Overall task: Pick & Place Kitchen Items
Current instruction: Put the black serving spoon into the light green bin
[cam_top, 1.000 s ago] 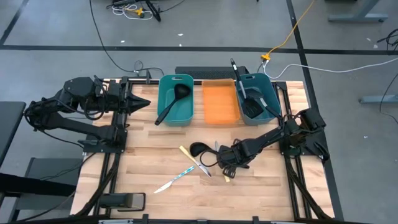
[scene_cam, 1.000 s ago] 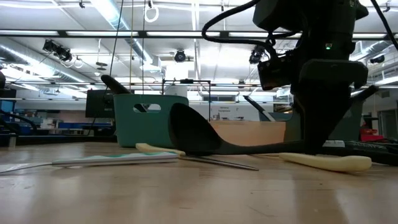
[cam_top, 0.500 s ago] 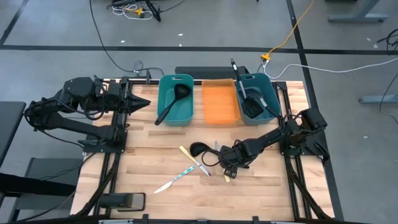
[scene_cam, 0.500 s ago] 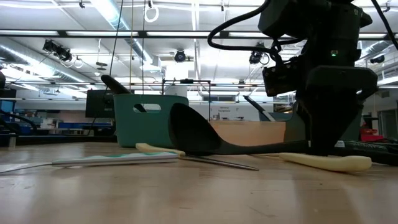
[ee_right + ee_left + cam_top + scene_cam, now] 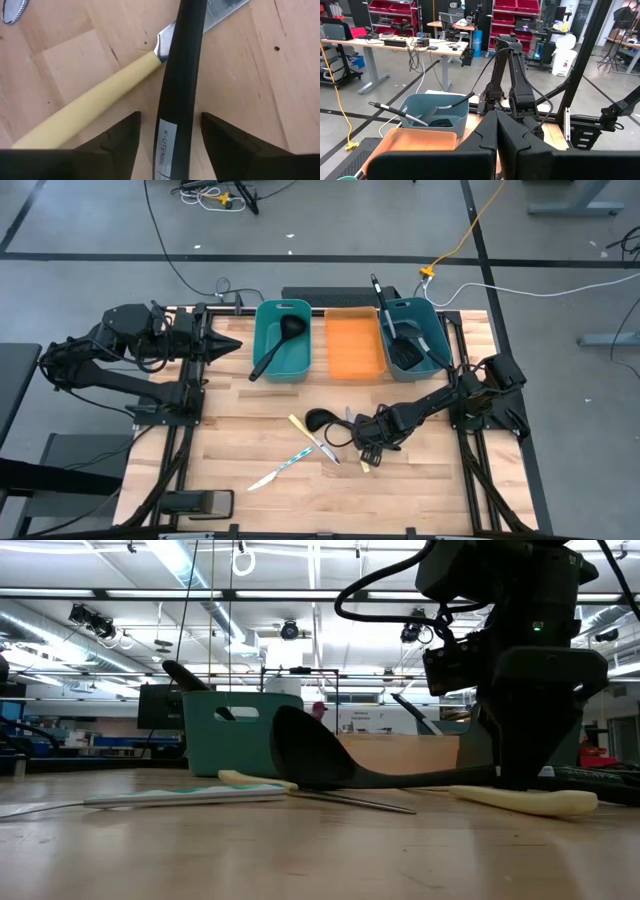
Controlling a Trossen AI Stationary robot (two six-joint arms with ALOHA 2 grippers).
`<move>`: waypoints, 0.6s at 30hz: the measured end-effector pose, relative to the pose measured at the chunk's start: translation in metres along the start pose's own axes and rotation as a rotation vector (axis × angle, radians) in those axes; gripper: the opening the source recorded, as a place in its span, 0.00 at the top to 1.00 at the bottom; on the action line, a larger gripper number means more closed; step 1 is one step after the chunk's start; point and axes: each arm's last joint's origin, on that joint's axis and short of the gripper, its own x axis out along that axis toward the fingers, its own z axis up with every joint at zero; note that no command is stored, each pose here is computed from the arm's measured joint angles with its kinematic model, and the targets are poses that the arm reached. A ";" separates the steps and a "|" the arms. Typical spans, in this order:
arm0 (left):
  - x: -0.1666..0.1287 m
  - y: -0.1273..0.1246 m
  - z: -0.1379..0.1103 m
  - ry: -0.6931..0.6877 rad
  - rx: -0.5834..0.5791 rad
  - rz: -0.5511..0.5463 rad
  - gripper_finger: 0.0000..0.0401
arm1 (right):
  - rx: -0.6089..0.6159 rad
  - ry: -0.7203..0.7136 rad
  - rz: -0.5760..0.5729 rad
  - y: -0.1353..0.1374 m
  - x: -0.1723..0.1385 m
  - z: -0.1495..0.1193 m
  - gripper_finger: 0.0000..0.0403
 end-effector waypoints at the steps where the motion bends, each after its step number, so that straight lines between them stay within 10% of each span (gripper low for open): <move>1: 0.000 0.000 0.000 0.000 0.000 0.000 0.99 | 0.000 0.001 0.001 0.000 0.000 0.000 0.49; 18: 0.000 0.000 0.000 0.000 0.002 0.000 0.99 | -0.008 0.020 0.024 0.001 0.000 -0.001 0.68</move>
